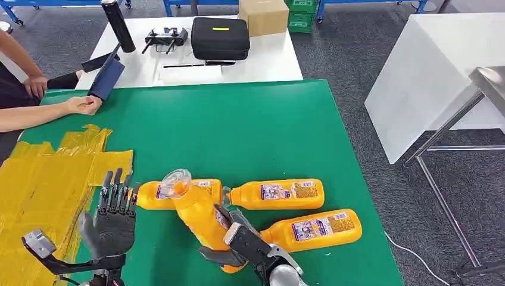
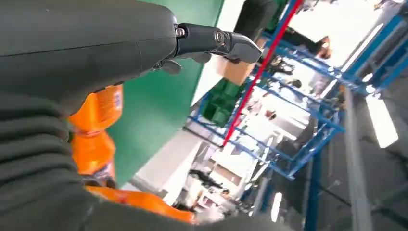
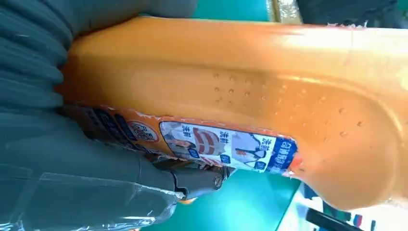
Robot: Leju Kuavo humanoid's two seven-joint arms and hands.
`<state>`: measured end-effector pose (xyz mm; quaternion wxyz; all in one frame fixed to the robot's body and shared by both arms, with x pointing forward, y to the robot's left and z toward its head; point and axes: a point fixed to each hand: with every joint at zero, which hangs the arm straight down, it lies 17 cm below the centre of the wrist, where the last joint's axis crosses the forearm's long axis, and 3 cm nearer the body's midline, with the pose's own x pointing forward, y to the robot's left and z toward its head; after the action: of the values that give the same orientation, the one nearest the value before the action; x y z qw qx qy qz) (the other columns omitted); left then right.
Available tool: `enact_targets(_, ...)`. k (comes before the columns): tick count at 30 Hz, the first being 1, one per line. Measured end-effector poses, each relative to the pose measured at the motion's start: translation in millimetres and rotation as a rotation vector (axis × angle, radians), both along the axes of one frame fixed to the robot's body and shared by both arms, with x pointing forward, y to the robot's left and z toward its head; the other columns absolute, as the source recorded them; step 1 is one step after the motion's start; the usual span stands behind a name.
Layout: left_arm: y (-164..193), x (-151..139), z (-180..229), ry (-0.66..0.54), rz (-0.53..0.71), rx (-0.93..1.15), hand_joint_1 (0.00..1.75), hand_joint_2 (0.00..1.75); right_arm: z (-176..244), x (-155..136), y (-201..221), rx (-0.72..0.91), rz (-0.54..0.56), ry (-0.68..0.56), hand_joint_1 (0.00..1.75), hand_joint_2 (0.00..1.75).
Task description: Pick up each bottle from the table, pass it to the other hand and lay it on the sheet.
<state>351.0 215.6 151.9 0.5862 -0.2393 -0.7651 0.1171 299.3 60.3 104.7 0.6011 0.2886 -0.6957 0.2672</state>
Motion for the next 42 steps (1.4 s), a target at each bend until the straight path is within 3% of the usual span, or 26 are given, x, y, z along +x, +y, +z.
enact_targets(4,-33,-14,-3,-0.023,-0.162,0.048,0.0,1.75,9,0,1,0.008,0.026,-0.026,1.75,1.75)
enact_targets(10,-63,-26,-14,-0.031,-0.273,0.126,0.0,1.75,16,-3,11,-0.006,0.073,-0.052,1.75,1.75)
enact_targets(18,-71,-30,-23,-0.022,-0.31,0.161,0.0,1.75,18,-8,19,-0.015,0.101,-0.063,1.75,1.75)
enact_targets(30,-82,-16,-28,-0.045,-0.366,0.229,0.0,1.75,-18,-33,73,-0.2,0.346,-0.06,1.75,1.75)
enact_targets(39,-74,-14,-46,-0.006,-0.364,0.25,0.0,1.75,-35,-33,82,-0.291,0.404,-0.078,1.75,1.75)
enact_targets(40,-74,-14,-47,-0.006,-0.367,0.255,0.05,1.75,-36,-33,82,-0.295,0.407,-0.077,1.75,1.75)
enact_targets(41,-74,-14,-48,-0.009,-0.37,0.26,1.75,1.75,-37,-33,83,-0.298,0.41,-0.075,1.75,1.75)
enact_targets(42,-74,-14,-49,-0.01,-0.374,0.264,1.75,1.75,-37,-33,83,-0.3,0.412,-0.075,1.75,1.75)
